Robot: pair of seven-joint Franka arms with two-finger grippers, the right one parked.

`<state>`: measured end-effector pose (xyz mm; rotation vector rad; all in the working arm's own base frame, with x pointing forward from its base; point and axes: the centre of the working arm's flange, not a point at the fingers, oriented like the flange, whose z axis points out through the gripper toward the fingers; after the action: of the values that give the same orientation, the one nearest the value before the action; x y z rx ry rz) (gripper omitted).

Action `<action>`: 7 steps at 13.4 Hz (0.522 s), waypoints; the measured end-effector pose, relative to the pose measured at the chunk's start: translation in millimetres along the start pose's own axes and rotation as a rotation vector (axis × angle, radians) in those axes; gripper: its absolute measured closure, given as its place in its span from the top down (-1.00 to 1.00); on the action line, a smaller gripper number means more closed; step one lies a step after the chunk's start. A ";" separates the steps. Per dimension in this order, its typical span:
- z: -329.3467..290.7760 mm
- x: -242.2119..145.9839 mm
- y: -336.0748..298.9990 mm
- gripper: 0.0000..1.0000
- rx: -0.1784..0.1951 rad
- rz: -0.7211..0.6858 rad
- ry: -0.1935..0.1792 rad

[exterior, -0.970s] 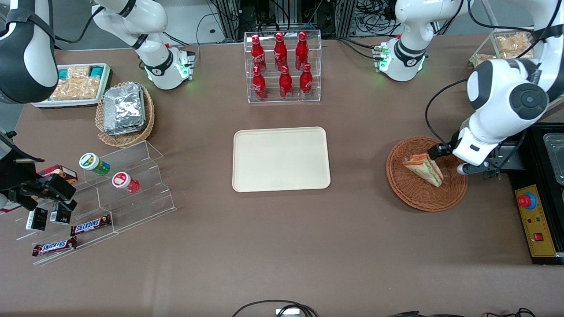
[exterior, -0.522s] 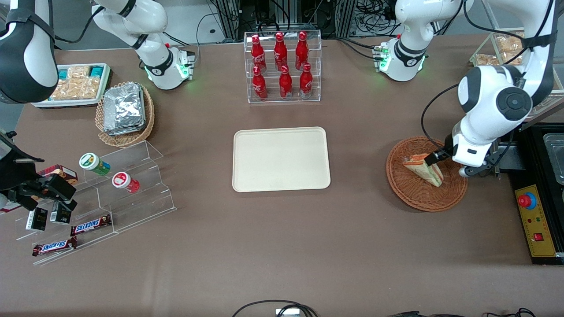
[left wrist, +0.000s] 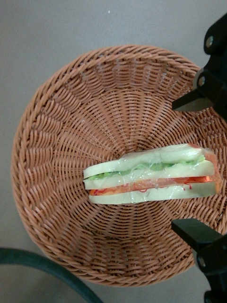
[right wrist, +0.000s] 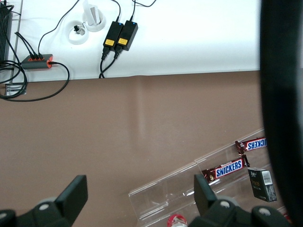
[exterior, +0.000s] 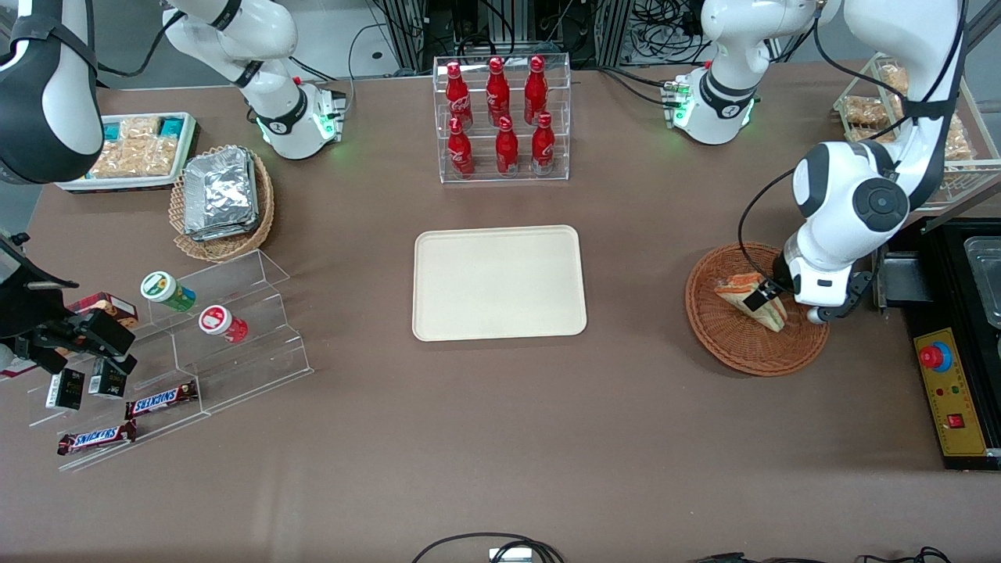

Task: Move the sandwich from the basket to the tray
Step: 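Lower the open left gripper around the sandwich and close it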

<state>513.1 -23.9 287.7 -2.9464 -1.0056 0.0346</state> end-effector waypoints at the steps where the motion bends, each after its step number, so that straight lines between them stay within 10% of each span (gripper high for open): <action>1: 4.2 -0.4 -0.1 1.00 0.004 -0.007 -0.006; 7: 42.0 -5.9 -15.9 1.00 -0.023 -0.038 0.009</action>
<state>497.4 -14.1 246.4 -2.9443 -1.0681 0.0089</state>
